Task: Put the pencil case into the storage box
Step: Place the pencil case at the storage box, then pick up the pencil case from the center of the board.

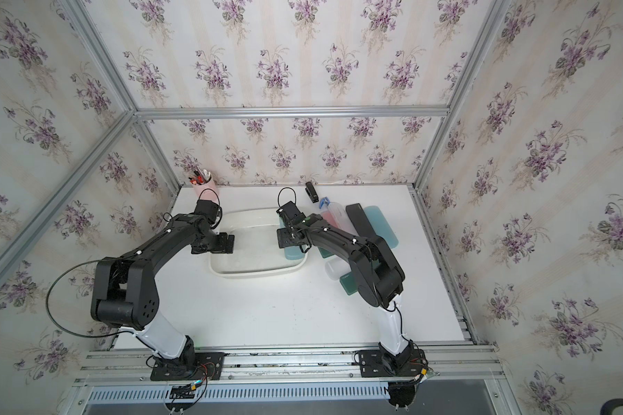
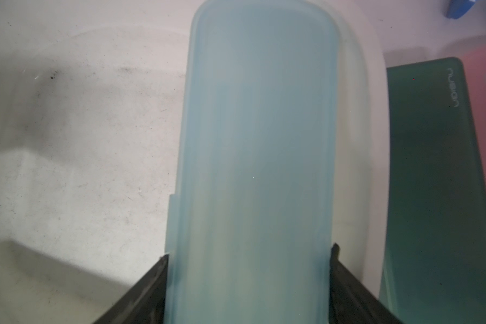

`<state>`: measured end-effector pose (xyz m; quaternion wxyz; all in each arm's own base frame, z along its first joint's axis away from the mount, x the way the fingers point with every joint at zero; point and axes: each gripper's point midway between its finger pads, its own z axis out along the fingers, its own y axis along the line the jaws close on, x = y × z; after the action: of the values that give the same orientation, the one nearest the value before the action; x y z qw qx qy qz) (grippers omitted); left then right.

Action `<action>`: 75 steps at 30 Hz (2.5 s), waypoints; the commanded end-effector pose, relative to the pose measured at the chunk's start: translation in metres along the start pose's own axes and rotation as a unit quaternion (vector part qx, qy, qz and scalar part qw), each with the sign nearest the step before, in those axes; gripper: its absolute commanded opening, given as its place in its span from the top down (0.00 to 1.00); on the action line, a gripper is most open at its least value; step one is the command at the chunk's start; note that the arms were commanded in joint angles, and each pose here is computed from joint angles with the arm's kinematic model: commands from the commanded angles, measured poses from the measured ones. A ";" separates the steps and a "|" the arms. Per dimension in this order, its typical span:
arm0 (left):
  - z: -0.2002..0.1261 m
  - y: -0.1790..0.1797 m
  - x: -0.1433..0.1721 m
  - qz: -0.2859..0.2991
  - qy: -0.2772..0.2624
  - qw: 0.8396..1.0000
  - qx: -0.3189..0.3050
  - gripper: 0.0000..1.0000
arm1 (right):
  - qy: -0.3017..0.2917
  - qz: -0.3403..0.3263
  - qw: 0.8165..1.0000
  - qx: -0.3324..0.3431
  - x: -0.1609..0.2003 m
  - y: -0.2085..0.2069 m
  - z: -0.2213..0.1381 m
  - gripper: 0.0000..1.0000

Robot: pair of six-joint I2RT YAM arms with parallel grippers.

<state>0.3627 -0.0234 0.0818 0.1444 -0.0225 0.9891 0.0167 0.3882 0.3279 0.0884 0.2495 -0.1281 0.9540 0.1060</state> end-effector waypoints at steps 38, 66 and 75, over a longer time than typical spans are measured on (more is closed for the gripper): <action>0.016 0.079 0.011 -0.048 0.033 0.994 -0.092 0.03 | 0.030 -0.067 0.993 0.094 -0.002 -0.143 0.035 0.02; 0.015 0.084 0.012 -0.054 0.025 0.994 -0.096 0.02 | 0.068 -0.053 0.996 0.031 0.026 -0.130 0.048 0.14; 0.010 0.078 0.010 -0.057 0.011 0.995 -0.079 0.02 | 0.075 -0.058 0.994 0.060 0.017 -0.138 0.066 0.15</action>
<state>0.3516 0.0557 0.0689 0.1289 -0.0894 0.9835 0.0906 0.4470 0.2178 0.0144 0.2063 -0.1785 0.9611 0.0424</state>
